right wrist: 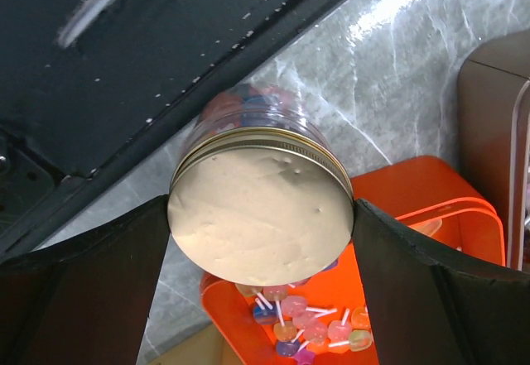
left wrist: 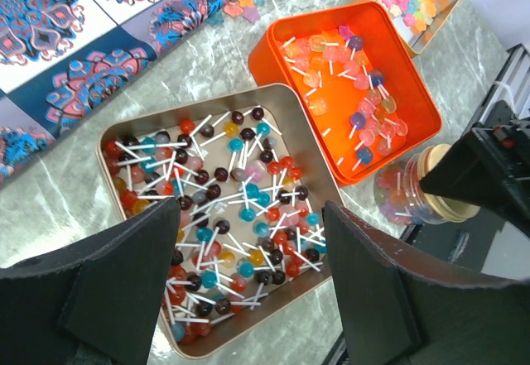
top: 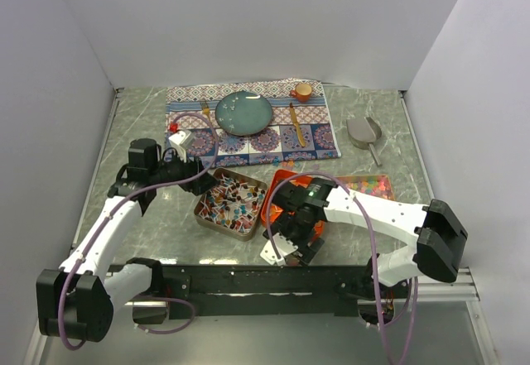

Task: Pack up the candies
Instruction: Close the bottle lid on the packing bottle.

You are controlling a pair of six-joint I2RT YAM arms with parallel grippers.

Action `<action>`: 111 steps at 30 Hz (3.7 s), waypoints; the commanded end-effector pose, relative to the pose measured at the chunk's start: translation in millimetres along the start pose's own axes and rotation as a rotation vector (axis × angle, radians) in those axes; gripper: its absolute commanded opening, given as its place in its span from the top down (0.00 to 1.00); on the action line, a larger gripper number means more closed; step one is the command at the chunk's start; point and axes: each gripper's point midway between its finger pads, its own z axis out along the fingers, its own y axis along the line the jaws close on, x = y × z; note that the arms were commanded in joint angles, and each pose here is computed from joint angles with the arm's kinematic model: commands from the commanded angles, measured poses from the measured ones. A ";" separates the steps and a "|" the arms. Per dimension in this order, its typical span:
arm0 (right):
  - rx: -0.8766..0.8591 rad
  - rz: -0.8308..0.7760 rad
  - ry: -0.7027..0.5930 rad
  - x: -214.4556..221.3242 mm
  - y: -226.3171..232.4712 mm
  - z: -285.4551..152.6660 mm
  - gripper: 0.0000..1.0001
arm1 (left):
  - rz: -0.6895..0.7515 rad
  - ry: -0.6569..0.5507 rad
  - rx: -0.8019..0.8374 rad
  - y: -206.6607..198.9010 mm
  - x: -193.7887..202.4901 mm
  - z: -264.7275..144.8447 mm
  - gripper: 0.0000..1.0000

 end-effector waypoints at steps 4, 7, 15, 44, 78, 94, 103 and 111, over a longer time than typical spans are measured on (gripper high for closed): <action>-0.012 0.014 0.034 4.8 0.2 11.9 0.12 | 0.011 -0.043 -0.001 -2.0 -8.2 -2.2 0.24; -0.020 0.009 0.032 3.2 2.5 13.4 0.12 | 0.010 -0.039 0.000 -1.7 -6.6 -1.8 0.24; -0.034 0.014 0.033 1.8 9.8 14.8 0.12 | 0.002 -0.035 0.009 -2.6 -1.0 -1.1 0.24; 0.139 0.245 -0.061 -0.3 11.0 34.5 0.00 | 0.047 -0.079 0.054 -15.5 -13.7 -6.1 0.23; 0.534 0.743 -0.194 27.1 -47.2 18.7 0.00 | 0.715 -0.529 0.541 -149.6 93.8 -10.2 0.99; 0.579 0.798 -0.232 27.3 -30.7 15.5 0.00 | 0.451 -0.399 0.576 -198.9 96.0 63.9 0.99; 0.595 0.819 -0.244 27.1 -35.4 14.2 0.00 | 0.371 -0.405 0.525 -205.3 85.1 96.5 0.99; 0.597 0.831 -0.287 21.7 -43.0 16.6 0.00 | 0.248 -0.309 0.440 -198.0 101.3 121.4 0.99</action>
